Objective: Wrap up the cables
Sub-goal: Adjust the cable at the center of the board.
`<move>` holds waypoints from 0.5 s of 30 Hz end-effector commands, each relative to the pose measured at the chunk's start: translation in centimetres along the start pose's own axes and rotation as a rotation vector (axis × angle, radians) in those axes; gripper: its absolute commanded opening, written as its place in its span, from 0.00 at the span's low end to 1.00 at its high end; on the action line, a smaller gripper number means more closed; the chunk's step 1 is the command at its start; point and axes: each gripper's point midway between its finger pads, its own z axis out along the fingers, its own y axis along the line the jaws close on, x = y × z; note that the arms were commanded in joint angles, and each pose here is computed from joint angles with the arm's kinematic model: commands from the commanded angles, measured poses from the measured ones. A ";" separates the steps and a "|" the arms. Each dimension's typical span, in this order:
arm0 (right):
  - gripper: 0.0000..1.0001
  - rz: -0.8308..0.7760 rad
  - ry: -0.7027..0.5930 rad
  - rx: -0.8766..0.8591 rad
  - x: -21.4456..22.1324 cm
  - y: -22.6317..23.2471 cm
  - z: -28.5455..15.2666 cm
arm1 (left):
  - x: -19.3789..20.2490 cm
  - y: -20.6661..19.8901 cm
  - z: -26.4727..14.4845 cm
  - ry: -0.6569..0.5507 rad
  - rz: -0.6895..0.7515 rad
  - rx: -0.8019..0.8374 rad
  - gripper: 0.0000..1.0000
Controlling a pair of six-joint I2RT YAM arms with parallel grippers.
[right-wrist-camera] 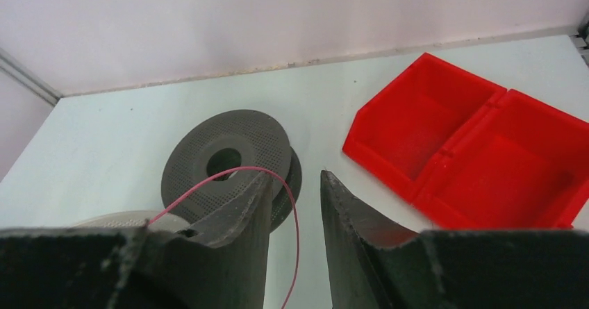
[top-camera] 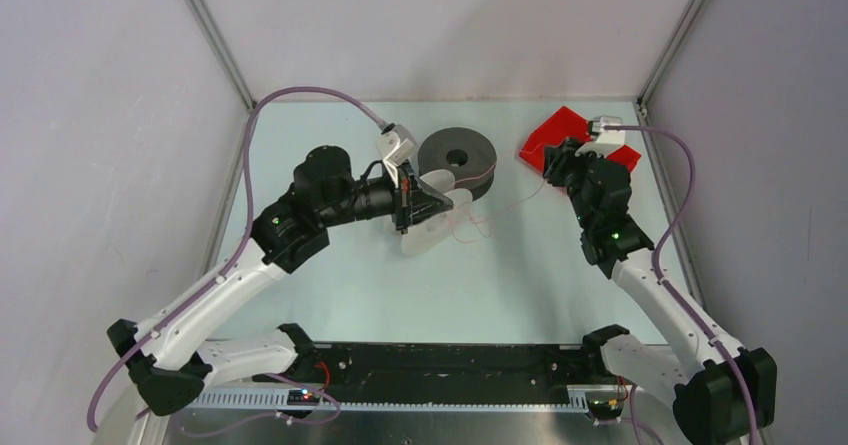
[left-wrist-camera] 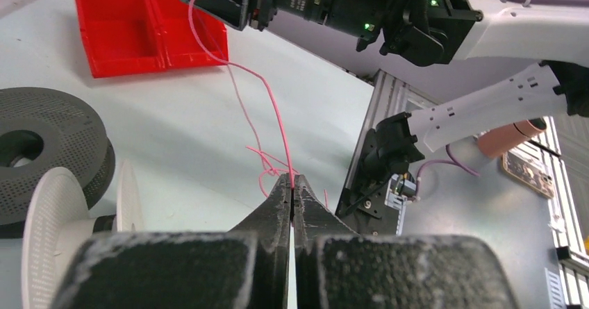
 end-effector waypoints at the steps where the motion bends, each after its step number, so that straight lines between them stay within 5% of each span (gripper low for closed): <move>1: 0.36 0.057 -0.043 -0.151 -2.3 2.1 -1.2 | -2.5 0.5 -0.8 -0.098 0.009 -0.070 0.00; 7: 0.36 0.063 -0.059 -0.189 -3.6 2.9 -3.7 | -3.6 2.2 -1.4 -0.140 -0.005 -0.161 0.00; 12: 0.33 0.019 -0.063 0.288 -2.3 -6.7 -2.1 | -4.6 3.4 -3.0 -0.193 -0.050 -0.223 0.00; 15: 0.33 0.016 -0.065 0.394 -2.1 -9.7 -1.3 | -5.1 4.3 -4.1 -0.216 -0.100 -0.237 0.00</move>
